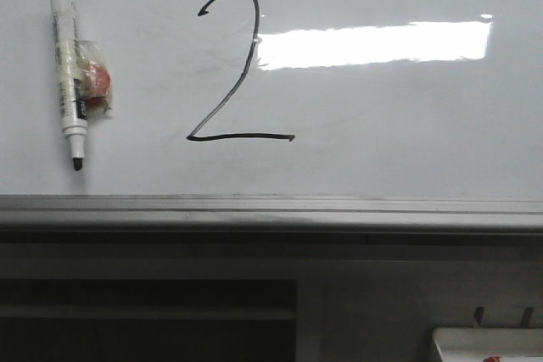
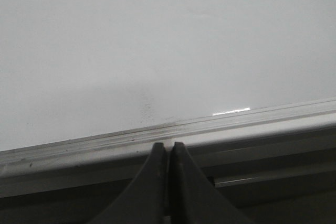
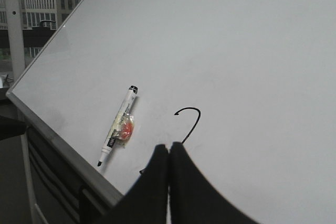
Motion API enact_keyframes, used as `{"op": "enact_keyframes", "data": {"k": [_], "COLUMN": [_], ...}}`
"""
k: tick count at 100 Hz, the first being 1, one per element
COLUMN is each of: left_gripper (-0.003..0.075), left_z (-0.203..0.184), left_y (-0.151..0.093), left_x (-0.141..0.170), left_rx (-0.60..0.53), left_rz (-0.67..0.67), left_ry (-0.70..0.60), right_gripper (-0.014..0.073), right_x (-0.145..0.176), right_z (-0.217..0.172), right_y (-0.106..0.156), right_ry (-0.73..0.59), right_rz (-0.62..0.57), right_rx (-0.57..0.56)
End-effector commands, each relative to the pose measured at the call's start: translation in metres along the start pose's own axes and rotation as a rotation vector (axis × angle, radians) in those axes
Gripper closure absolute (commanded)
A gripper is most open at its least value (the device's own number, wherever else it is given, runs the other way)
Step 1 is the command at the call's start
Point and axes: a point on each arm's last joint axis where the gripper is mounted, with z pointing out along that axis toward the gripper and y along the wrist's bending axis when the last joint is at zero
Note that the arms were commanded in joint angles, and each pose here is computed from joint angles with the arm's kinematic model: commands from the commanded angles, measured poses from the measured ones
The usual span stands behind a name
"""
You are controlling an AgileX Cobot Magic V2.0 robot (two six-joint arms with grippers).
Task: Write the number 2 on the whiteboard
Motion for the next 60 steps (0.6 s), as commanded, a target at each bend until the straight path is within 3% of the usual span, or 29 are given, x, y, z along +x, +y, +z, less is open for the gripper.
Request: {"op": "enact_keyframes", "data": {"k": [1, 14, 24, 38, 60], "left_gripper": [0.0741, 0.0741, 0.0741, 0.0741, 0.0741], "left_z": [-0.001, -0.001, -0.001, -0.001, -0.001], "left_y": [0.001, 0.001, 0.001, 0.001, 0.001], "left_x": [-0.002, -0.002, -0.002, -0.002, -0.002], "left_rx": [-0.015, -0.015, -0.015, -0.015, -0.015], "left_rz": [0.004, 0.004, 0.004, 0.004, 0.004], "left_ry": [-0.059, -0.059, -0.059, -0.059, -0.059], "right_gripper": [0.0657, 0.0657, 0.0657, 0.0657, 0.0657], "right_x": [-0.010, -0.013, -0.012, -0.008, -0.005], "right_z": [0.001, 0.001, 0.001, 0.001, -0.005], "right_y": [-0.002, 0.005, 0.005, -0.006, -0.031], "right_ry": [-0.043, -0.068, -0.064, -0.025, -0.010], "right_rz": [0.028, 0.014, 0.042, 0.086, 0.132], "right_rx": [0.015, -0.064, -0.062, 0.072, 0.375]}}
